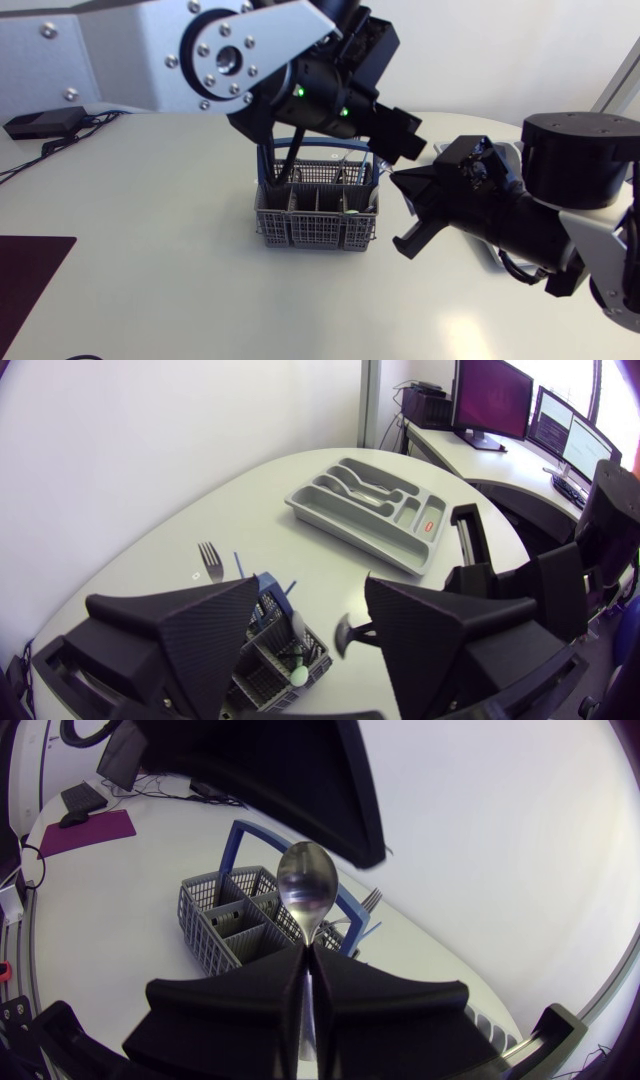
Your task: Sort the cutlery from the basket into the organizer compartments.
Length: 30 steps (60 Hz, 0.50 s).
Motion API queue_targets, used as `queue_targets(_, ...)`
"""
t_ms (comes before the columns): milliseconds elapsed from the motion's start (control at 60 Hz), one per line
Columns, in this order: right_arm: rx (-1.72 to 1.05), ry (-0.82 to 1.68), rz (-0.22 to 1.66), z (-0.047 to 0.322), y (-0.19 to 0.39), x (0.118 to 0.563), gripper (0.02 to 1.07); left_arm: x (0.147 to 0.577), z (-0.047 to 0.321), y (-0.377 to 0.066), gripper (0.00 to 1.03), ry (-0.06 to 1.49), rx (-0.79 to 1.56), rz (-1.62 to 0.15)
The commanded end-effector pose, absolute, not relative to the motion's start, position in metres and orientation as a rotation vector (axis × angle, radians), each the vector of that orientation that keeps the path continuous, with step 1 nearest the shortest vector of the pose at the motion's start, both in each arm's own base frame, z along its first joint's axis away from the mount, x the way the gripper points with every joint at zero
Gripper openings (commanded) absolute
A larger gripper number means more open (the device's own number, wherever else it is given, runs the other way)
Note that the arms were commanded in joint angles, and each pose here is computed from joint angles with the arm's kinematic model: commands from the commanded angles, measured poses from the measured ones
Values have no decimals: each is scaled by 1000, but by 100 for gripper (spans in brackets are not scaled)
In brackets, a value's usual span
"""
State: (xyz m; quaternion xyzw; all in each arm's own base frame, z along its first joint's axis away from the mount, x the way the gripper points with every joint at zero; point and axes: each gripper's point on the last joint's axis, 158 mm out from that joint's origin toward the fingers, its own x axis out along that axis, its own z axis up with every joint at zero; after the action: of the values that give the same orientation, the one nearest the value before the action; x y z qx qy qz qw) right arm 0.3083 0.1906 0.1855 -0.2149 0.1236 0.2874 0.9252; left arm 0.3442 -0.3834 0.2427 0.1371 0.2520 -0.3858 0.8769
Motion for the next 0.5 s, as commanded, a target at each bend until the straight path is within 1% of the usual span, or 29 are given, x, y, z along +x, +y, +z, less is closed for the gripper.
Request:
queue_targets(0,-440,247,584,192,180,309,8,356,298,-365,98,403,223,-775)
queue_targets(133,-435,277,592,185,164,307,8,374,332,-338,98,322,189,-718)
queue_targets(300,-404,308,607,182,136,310,8,390,346,-312,98,285,212,-663)
queue_targets(367,-409,317,610,180,124,311,8,389,342,-308,97,289,264,-666)
queue_targets(433,-408,335,618,176,111,313,8,386,330,-308,96,303,335,-681)
queue_targets(483,-410,348,624,173,100,315,8,383,311,-311,95,322,417,-705)
